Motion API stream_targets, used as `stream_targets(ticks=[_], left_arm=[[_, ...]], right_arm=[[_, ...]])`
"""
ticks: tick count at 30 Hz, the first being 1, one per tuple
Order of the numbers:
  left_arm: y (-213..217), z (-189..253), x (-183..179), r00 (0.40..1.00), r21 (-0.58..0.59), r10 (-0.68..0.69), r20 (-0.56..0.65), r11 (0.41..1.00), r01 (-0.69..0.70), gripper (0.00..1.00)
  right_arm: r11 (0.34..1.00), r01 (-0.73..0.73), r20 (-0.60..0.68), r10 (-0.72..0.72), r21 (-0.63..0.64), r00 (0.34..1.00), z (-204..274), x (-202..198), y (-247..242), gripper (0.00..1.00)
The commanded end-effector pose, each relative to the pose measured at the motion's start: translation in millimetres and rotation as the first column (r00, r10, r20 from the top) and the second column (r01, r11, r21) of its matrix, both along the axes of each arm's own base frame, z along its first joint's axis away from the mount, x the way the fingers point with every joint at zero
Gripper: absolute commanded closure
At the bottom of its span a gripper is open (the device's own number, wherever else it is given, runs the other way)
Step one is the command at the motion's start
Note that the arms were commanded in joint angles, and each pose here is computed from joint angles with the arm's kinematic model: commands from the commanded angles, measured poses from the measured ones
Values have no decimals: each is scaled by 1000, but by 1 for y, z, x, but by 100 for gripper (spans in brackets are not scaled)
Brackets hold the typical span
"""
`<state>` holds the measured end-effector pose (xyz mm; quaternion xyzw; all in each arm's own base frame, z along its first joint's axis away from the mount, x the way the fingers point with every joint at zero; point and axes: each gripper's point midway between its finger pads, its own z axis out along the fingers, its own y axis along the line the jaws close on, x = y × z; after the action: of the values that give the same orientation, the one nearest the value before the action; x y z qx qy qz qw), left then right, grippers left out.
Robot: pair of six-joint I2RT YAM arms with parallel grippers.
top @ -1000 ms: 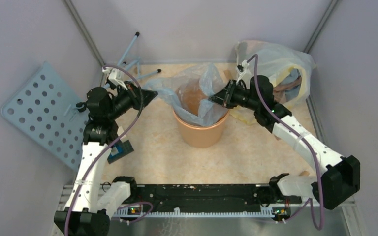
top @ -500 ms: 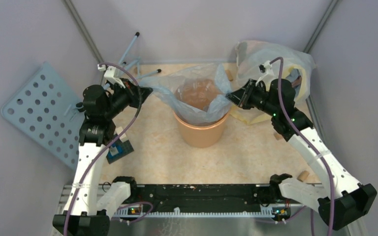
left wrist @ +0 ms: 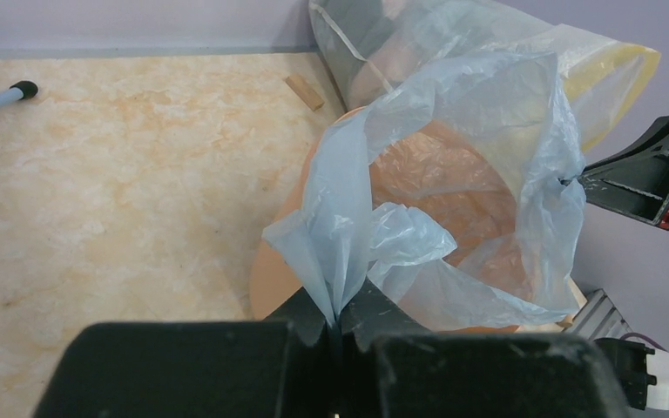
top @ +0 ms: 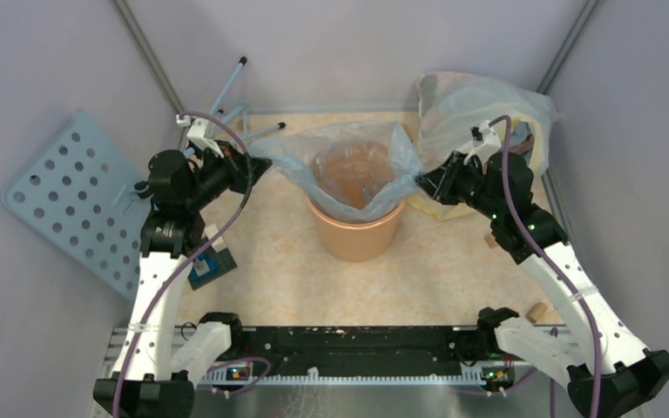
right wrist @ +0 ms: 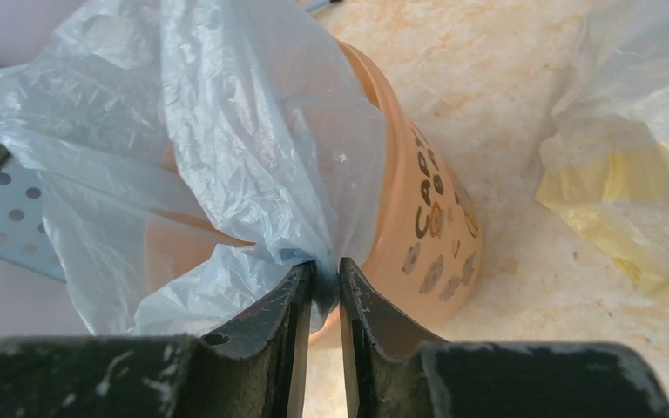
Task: Put the trash bags into the trash bin
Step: Move the trash bin to the center of the board.
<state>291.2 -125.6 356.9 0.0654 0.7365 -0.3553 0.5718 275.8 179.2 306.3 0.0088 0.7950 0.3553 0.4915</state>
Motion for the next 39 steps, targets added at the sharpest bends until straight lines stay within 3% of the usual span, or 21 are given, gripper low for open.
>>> stream_targets(ticks=[1, 5, 15, 17, 18, 30, 35, 39], left_arm=[[-1, 17, -2, 998, 12, -19, 55, 1000, 18, 100], [-1, 16, -2, 998, 14, -18, 55, 1000, 18, 100], [-13, 8, -4, 995, -30, -96, 13, 995, 96, 100], [-14, 7, -4, 994, -37, -109, 9, 993, 109, 100], [-16, 7, -5, 993, -41, -119, 9, 992, 119, 100], [-24, 15, -14, 984, -70, -177, 18, 982, 178, 100], [-24, 16, -16, 984, -68, -179, 22, 981, 180, 100], [-24, 18, -17, 983, -67, -179, 27, 981, 181, 100]], right_arm=[[996, 70, 32, -68, -53, 997, 2, 0, -19, 81], [987, 114, 33, -111, -114, 993, -3, -2, -32, 77], [983, 68, 70, -57, -172, 996, 3, -15, -36, 42], [982, 63, 94, -47, -178, 994, 14, -19, -37, 15], [981, 69, 109, -50, -182, 993, 20, -21, -39, 11], [985, -97, 219, 127, -144, 967, 80, -34, -14, 9], [990, -49, 166, 71, -135, 984, 81, -14, -13, 18], [990, 1, 132, 18, -140, 991, 80, 1, -14, 19]])
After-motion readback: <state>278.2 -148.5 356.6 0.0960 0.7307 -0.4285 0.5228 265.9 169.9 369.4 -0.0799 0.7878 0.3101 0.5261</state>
